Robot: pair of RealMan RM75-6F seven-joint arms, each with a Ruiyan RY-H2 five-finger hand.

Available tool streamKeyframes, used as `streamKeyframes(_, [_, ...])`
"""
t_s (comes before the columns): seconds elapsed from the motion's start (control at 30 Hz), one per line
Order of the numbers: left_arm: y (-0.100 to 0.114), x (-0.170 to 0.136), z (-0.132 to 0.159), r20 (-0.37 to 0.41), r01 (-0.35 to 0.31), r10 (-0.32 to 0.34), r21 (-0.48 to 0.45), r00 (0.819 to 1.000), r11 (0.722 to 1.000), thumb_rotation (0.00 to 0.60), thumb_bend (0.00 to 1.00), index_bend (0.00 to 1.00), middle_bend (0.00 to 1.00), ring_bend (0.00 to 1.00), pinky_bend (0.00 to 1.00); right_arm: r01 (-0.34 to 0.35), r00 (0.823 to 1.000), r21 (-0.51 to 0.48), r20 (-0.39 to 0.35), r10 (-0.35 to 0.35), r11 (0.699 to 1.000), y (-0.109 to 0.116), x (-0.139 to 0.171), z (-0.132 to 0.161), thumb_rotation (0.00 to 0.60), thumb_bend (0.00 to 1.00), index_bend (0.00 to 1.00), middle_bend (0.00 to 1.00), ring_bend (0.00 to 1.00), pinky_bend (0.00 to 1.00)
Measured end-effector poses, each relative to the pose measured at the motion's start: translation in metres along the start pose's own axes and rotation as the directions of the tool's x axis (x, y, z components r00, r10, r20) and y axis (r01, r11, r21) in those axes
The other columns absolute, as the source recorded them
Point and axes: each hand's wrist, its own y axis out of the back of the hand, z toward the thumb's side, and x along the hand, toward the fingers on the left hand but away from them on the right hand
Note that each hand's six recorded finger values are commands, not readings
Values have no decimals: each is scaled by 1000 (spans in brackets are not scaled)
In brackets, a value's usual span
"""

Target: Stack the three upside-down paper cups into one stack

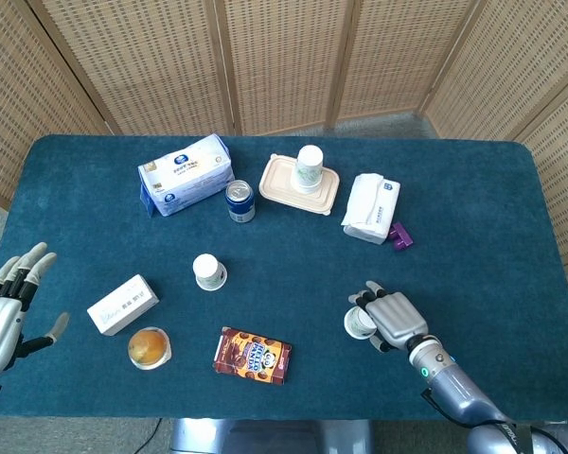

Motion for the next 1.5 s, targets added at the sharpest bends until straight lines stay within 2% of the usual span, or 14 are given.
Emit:
streamKeyframes(0.23, [0,0,0,1,-2,2,0,1000,1000,600,413,16,0,0,12,18,1000,-3,1,-18,1000,0,-3,-1,600,378,377,392,213,534])
streamKeyframes(0.43, [-1,0,1,6,0,0,-2,1000,1000,600,414,16,0,0,12,33,999,-13,-14,-33,999,5,-3,4,600,379,377,397,218,535])
streamKeyframes(0.73, [-2,2,4,18,3,-3,-5,1000,1000,600,413,16,0,0,12,35,996,-9,-80,-36,999,24,-11,30,600,379,371,387,218,535])
streamKeyframes(1.1, [-2,0,-1,7,2,-2,-8,1000,1000,600,413,16,0,0,12,24,993,-21,-116,-26,999,44,-42,55,600,379,352,383,217,535])
streamKeyframes(1.5, [-3,-1,-4,0,1,-1,-11,1000,1000,600,413,16,0,0,12,13,995,5,-98,-12,1000,57,-82,66,600,379,343,376,201,536])
